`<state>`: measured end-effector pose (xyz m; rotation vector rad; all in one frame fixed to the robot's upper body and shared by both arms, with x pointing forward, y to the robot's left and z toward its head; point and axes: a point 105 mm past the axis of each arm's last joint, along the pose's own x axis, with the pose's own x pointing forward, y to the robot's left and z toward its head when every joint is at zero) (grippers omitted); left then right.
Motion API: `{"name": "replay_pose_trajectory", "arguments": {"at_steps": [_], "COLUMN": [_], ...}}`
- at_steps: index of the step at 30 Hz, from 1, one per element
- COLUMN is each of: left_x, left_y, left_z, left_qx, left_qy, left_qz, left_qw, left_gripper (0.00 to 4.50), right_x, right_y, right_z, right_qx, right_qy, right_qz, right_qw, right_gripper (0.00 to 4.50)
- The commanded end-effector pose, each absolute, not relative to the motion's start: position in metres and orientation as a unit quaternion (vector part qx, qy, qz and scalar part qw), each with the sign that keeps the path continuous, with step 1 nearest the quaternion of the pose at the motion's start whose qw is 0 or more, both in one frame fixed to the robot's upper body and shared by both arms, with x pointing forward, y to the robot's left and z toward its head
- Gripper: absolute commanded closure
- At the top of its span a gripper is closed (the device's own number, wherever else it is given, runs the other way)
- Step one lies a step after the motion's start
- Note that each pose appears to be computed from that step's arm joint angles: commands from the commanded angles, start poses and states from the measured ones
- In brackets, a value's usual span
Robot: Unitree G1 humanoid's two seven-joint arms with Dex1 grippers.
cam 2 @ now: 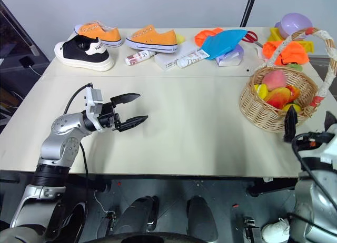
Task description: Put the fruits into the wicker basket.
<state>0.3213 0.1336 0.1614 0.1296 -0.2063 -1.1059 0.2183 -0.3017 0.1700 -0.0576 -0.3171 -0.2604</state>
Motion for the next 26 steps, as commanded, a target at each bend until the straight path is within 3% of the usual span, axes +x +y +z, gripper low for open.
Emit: {"name": "replay_pose_trajectory", "arguments": {"at_steps": [1,6,8,11,18,26], "left_x": [0.325,0.341,0.348,0.349,0.320,0.307], "left_y": [0.155,0.190,0.216,0.245,0.281,0.297], "left_z": [0.157,0.162,0.164,0.160,0.147,0.144], "left_qx": [0.080,0.090,0.094,0.082,0.046,0.043], "left_qy": [-0.100,-0.114,-0.112,-0.097,-0.082,-0.070], "left_qz": [-0.473,-0.348,-0.276,-0.197,-0.083,-0.026], "left_qw": [0.872,0.926,0.950,0.972,0.992,0.996], "left_gripper": [0.00,0.00,0.00,0.00,0.00,0.00], "right_x": [0.223,0.257,0.266,0.278,0.310,0.320], "right_y": [-0.244,-0.190,-0.169,-0.152,-0.129,-0.118], "right_z": [0.180,0.157,0.144,0.135,0.136,0.128], "right_qx": [-0.049,-0.066,-0.070,-0.086,-0.091,-0.090], "right_qy": [-0.186,-0.136,-0.103,-0.077,-0.079,-0.075], "right_qz": [-0.026,0.158,0.259,0.348,0.419,0.447], "right_qw": [0.981,0.976,0.958,0.930,0.900,0.887], "right_gripper": [0.04,0.04,0.04,0.04,0.04,0.04]}}
